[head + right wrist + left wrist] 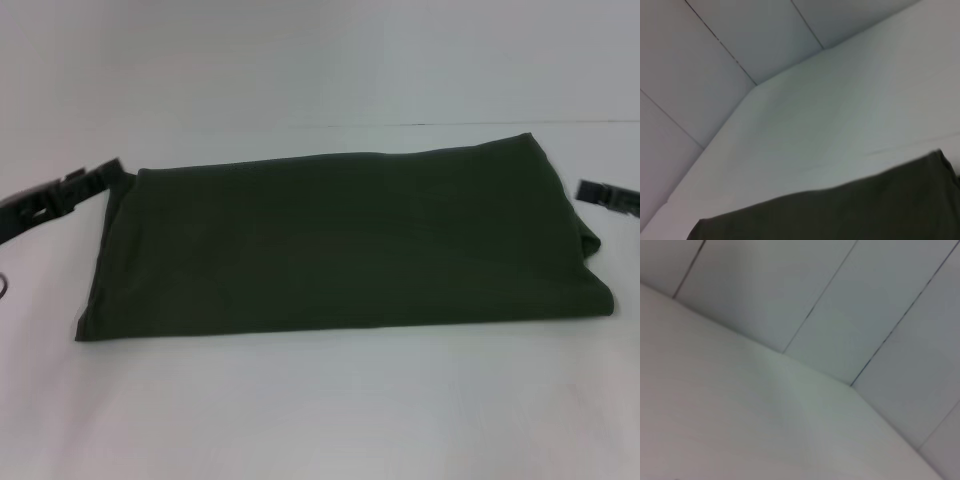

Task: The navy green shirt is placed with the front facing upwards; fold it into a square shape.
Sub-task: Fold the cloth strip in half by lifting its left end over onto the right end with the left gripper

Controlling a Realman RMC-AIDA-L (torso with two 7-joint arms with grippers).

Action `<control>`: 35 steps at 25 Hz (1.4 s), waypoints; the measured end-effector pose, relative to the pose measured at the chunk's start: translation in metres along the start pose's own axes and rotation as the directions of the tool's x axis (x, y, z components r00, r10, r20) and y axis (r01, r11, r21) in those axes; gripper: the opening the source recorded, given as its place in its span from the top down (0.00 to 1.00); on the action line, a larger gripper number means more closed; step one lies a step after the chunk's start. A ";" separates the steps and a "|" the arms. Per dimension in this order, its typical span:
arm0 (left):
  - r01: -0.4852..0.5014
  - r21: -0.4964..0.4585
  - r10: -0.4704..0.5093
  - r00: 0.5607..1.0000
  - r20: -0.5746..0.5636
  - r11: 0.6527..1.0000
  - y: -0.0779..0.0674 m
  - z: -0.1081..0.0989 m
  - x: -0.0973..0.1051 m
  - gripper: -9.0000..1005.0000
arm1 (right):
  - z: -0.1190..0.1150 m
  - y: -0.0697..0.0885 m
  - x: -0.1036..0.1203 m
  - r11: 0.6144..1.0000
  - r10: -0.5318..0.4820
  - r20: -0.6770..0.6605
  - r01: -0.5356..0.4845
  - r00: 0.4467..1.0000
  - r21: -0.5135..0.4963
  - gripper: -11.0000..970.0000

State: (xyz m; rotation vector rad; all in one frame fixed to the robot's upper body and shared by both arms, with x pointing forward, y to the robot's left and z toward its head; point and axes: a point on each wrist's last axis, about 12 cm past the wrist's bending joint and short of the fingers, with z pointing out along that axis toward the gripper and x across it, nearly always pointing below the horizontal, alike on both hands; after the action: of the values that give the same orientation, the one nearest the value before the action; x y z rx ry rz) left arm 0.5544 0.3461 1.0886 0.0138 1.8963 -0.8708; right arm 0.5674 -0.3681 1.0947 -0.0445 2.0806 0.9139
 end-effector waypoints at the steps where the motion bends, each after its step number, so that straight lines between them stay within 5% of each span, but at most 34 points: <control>1: -0.002 -0.015 0.002 1.000 -0.011 1.000 0.003 -0.005 0.003 0.27 | -0.005 -0.002 0.002 1.000 0.019 -0.005 -0.019 1.000 -0.001 0.05; 19: -0.014 -0.089 -0.004 0.980 -0.201 0.996 0.013 -0.044 0.030 0.27 | -0.030 -0.017 0.017 0.986 0.157 -0.141 -0.147 0.977 0.083 0.05; 35: -0.072 -0.130 0.030 0.952 -0.304 0.989 0.015 -0.031 0.043 0.27 | -0.025 -0.017 0.020 0.984 0.163 -0.132 -0.151 0.978 0.092 0.06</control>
State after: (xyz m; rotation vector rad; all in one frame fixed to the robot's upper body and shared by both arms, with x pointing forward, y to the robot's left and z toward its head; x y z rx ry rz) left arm 0.5149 0.3598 1.0535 0.1168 2.2297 -0.7300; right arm 0.5429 -0.3906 1.0794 0.1037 2.2744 0.9424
